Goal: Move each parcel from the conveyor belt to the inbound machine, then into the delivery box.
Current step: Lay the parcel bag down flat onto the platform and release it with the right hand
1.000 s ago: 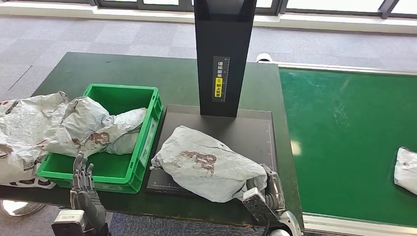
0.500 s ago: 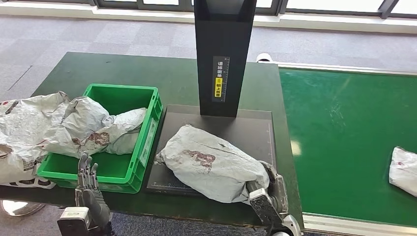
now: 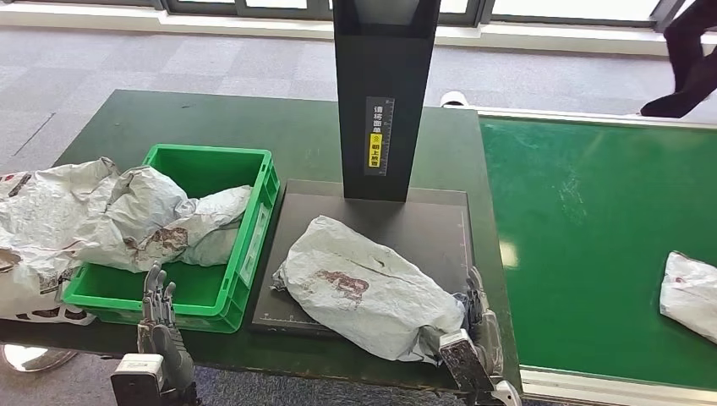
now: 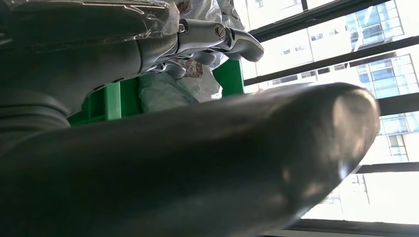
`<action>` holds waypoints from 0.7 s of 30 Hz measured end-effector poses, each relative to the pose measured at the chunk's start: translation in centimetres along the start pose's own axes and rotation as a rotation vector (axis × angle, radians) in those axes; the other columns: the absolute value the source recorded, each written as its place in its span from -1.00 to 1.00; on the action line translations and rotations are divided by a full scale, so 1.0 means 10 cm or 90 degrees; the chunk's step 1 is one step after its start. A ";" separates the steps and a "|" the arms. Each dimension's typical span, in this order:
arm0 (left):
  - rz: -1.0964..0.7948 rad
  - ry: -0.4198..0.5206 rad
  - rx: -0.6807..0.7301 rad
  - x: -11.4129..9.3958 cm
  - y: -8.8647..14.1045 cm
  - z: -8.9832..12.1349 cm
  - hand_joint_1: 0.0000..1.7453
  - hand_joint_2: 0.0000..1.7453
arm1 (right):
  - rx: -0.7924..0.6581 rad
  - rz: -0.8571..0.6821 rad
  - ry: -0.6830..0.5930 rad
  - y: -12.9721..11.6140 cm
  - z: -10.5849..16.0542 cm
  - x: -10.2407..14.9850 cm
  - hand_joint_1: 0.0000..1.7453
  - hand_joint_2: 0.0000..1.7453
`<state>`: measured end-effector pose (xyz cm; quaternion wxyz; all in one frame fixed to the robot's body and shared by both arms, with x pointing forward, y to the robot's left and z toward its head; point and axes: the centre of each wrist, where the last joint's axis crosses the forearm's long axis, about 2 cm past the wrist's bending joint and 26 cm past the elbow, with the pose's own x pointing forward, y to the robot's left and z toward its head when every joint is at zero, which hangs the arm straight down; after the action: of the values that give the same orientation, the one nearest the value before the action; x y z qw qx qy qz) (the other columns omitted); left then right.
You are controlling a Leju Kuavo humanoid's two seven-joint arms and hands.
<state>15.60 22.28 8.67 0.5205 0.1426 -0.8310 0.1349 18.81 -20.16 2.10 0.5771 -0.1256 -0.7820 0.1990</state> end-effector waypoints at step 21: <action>-0.083 -0.031 0.090 0.09 -0.01 -0.06 -1.00 -1.00 | -0.064 -0.039 -0.032 -0.20 0.03 0.07 -1.00 1.00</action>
<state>15.73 22.37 9.74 0.4962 0.2358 -0.8210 0.1556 18.34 -21.63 3.54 0.5563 -0.1254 -0.8087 0.1445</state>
